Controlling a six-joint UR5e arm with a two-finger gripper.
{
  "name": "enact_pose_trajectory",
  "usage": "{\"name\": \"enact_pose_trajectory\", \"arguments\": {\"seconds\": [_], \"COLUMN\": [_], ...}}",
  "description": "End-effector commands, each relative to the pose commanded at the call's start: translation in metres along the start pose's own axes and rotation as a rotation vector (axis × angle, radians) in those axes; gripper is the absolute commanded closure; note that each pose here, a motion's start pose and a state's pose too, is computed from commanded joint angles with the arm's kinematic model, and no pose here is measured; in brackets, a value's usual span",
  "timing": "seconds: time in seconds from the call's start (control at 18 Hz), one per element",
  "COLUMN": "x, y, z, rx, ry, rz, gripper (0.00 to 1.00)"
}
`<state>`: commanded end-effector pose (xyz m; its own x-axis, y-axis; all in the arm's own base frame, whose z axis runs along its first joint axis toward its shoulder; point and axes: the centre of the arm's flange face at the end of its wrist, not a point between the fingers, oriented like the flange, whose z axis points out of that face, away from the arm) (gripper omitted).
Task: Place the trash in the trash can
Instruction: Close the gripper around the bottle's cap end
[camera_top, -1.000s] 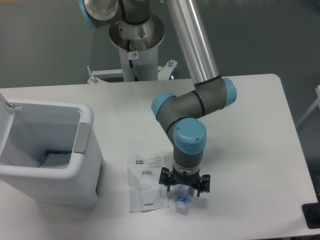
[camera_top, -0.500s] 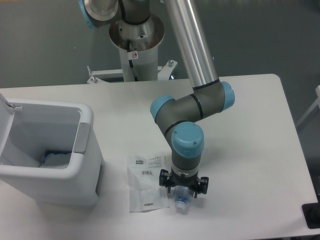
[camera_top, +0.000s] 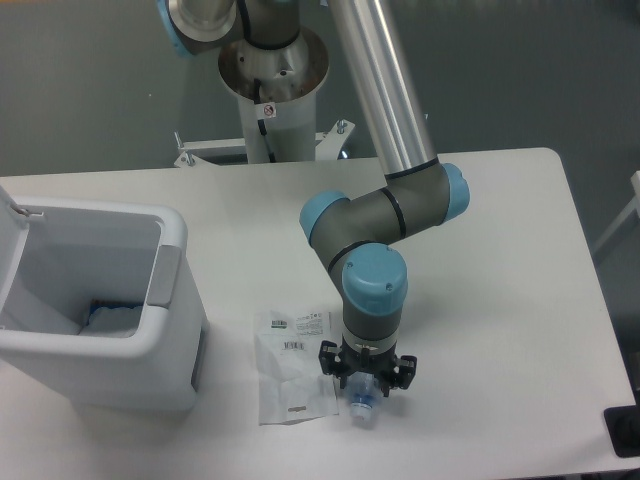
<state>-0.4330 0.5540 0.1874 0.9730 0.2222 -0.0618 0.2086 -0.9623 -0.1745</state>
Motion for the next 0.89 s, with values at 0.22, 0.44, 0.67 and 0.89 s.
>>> {"name": "enact_pose_trajectory", "arguments": {"seconds": [0.22,0.44,0.67,0.89], "x": [0.0009,0.0,0.0008,0.0003], "y": [-0.0006,-0.0002,-0.0009,-0.0001], "z": [-0.001,-0.001,-0.0031,-0.0026], "rx": [0.001,0.001,0.004,0.003], "ry": [-0.001,-0.001,-0.002,-0.001], "rz": [0.002,-0.001,0.0,-0.003], "gripper": [0.28,0.31,0.36,0.38]}}
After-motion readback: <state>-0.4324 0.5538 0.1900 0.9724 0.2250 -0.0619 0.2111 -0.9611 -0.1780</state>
